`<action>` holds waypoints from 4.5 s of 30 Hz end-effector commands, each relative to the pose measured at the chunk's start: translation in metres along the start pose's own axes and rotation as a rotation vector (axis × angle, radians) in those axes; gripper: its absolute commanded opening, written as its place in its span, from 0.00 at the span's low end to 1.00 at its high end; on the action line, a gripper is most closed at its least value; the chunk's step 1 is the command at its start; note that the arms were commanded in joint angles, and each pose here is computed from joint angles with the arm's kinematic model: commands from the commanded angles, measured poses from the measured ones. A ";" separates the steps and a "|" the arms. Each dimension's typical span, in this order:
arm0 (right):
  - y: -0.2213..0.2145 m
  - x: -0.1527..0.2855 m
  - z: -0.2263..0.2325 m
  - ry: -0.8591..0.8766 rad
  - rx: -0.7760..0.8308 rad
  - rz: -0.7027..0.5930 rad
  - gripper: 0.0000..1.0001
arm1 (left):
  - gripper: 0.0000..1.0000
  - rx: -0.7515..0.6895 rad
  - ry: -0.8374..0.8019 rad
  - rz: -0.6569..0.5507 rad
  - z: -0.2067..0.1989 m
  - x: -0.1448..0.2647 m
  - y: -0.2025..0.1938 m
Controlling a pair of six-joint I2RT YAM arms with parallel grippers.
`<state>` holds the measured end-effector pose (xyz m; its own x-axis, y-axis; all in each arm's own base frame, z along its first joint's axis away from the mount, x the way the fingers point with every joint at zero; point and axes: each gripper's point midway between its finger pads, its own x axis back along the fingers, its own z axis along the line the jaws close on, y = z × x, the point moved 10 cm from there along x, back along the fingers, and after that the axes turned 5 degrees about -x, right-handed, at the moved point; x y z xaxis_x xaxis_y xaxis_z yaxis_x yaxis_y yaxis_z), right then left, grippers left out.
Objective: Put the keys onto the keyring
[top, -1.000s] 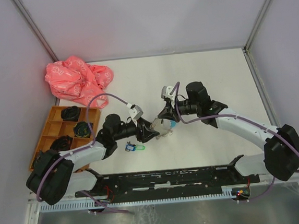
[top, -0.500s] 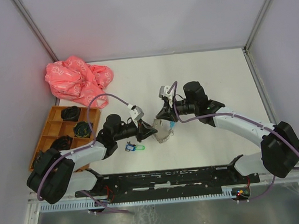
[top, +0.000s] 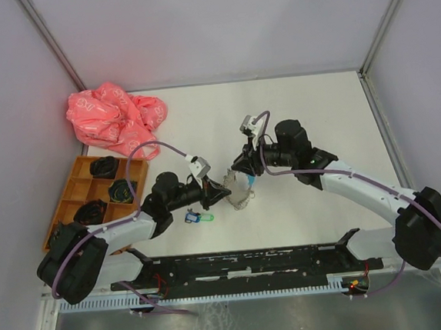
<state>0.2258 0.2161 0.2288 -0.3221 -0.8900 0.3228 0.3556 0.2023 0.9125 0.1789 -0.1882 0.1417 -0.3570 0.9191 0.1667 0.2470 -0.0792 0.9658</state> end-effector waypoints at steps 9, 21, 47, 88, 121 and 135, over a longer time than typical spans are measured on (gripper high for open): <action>0.005 0.002 0.015 -0.057 -0.384 -0.105 0.33 | 0.03 0.050 0.077 -0.085 -0.001 -0.008 0.014; -0.017 -0.016 0.010 -0.081 -0.639 -0.077 0.32 | 0.03 0.057 0.083 -0.088 0.000 -0.010 0.014; -0.013 -0.013 0.020 0.021 -0.681 -0.079 0.19 | 0.03 0.054 0.100 -0.084 0.001 -0.012 0.014; -0.013 -0.014 0.013 0.148 0.741 -0.016 0.24 | 0.03 0.061 0.063 0.002 -0.004 -0.011 0.024; 0.006 -0.002 0.026 0.052 0.342 0.036 0.01 | 0.07 -0.085 0.173 0.040 0.004 -0.004 0.024; 0.042 0.005 0.036 -0.185 -0.155 0.124 0.01 | 0.31 -0.255 0.271 0.008 -0.001 -0.003 0.032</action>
<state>0.2056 0.2296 0.2543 -0.3675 -0.7955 0.4818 0.4284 0.3150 0.8469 0.1781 -0.2001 0.1608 -0.4969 0.8319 0.2471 0.1402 -0.2041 0.9689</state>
